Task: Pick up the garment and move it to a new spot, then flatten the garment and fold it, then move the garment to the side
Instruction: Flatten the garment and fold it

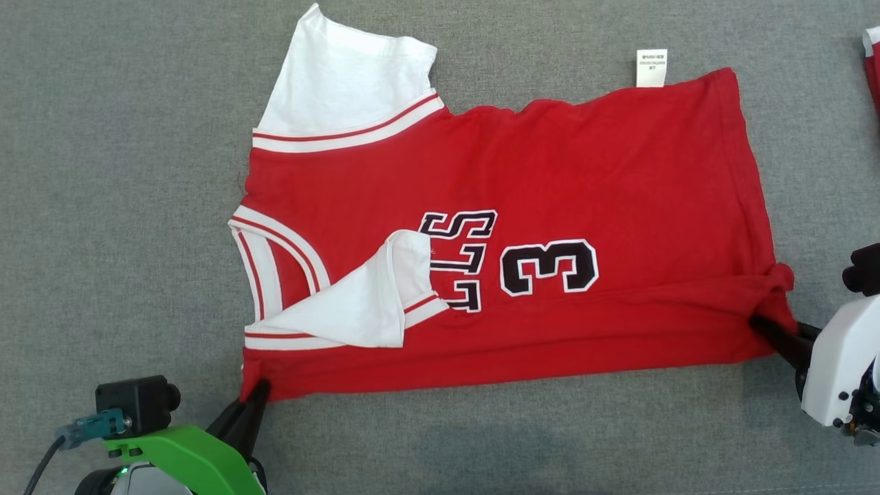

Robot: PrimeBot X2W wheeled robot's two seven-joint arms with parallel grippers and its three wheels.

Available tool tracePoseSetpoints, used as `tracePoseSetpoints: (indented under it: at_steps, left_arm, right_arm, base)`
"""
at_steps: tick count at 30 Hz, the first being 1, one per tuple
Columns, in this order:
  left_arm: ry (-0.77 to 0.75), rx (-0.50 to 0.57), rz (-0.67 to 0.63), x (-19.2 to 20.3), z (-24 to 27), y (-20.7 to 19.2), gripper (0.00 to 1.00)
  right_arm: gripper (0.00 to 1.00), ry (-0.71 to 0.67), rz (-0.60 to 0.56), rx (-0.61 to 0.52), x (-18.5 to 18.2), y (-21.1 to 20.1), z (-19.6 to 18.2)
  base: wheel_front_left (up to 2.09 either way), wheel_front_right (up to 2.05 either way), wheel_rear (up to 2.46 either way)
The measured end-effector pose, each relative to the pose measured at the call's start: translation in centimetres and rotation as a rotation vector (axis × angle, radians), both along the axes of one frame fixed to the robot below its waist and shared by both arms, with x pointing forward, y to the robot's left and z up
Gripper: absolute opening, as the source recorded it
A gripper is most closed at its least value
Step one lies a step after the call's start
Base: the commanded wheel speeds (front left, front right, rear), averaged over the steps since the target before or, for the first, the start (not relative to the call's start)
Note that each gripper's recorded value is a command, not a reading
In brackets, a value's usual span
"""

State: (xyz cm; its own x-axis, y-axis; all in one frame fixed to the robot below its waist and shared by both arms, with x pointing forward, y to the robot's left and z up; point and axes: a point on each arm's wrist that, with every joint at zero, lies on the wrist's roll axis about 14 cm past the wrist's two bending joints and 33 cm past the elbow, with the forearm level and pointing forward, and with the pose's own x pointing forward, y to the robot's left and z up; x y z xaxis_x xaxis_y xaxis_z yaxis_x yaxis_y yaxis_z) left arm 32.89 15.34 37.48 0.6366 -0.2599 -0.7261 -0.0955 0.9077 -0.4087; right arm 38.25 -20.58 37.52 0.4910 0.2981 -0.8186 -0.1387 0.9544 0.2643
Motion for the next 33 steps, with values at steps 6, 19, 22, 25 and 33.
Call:
tracePoseSetpoints:
  at_steps: [6, 19, 22, 25, 33]
  left_arm:
    - [-0.034, 0.059, -0.016, 0.6, 0.2, 0.9, 1.0]
    - [-0.177, 0.299, -0.191, 11.9, 4.4, 5.3, 1.0]
    - [-0.151, 0.281, -0.26, 15.5, 4.3, 3.9, 1.0]
    - [-0.092, 0.268, -0.343, 18.2, 3.3, 2.1, 1.0]
    - [0.01, 0.233, -0.496, 23.3, 1.4, -2.8, 1.0]
  right_arm:
    - [1.0, -0.06, 0.025, -0.034, 1.2, -0.4, 1.1]
    - [1.0, -0.333, -0.006, -0.098, 13.9, -2.3, 6.5]
    - [1.0, -0.325, 0.007, -0.084, 16.7, -0.9, 5.6]
    - [1.0, -0.272, 0.042, -0.081, 18.1, 0.5, 3.8]
    - [1.0, -0.179, 0.087, -0.118, 19.4, 0.9, 0.9]
  base:
    - [0.0, 0.0, 0.0]
    - [0.0, 0.0, 0.0]
    - [0.0, 0.0, 0.0]
    - [0.0, 0.0, 0.0]
    - [0.0, 0.0, 0.0]
